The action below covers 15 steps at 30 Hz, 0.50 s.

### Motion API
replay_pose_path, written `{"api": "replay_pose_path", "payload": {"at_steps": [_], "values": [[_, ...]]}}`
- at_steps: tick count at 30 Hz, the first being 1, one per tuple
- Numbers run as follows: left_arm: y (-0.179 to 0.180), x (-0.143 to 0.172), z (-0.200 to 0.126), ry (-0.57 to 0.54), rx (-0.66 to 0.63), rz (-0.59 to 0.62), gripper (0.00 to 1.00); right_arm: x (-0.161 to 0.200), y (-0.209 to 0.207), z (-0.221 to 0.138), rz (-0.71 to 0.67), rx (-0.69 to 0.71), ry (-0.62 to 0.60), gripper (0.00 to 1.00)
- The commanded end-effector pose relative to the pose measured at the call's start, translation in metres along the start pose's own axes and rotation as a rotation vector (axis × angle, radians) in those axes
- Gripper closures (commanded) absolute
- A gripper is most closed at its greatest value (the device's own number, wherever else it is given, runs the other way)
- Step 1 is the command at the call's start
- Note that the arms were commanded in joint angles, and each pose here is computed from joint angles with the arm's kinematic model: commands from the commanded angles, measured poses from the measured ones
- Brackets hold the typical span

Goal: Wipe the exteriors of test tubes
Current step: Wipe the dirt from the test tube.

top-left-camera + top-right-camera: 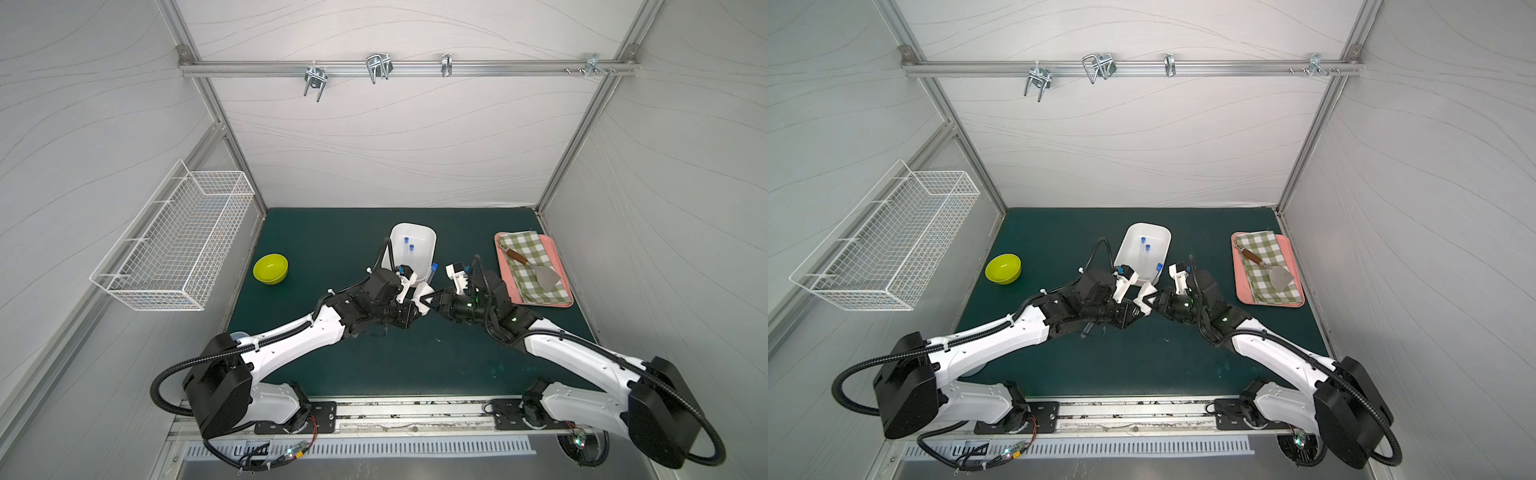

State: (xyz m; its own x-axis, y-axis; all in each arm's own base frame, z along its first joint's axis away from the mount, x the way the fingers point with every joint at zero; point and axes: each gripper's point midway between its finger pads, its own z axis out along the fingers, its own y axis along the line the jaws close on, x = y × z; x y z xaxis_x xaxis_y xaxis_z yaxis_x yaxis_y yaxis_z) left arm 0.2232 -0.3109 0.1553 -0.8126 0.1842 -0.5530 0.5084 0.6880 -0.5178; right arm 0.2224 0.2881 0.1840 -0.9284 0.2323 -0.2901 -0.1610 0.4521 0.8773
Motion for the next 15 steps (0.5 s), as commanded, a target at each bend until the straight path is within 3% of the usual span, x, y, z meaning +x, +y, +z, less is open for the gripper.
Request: {"api": "replay_pose_path", "payload": {"at_steps": [1,9,15], "values": [[-0.017,-0.02,-0.012,-0.077,0.063,0.001,0.92,-0.019,-0.003,-0.007,-0.003,0.007,-0.051,0.77],[-0.029,-0.024,-0.017,-0.081,0.129,-0.002,0.91,-0.014,0.016,0.002,-0.057,-0.073,0.008,0.77],[-0.022,-0.028,-0.017,-0.092,0.176,-0.081,0.91,-0.006,0.024,-0.006,-0.093,-0.105,-0.008,0.74]]}}
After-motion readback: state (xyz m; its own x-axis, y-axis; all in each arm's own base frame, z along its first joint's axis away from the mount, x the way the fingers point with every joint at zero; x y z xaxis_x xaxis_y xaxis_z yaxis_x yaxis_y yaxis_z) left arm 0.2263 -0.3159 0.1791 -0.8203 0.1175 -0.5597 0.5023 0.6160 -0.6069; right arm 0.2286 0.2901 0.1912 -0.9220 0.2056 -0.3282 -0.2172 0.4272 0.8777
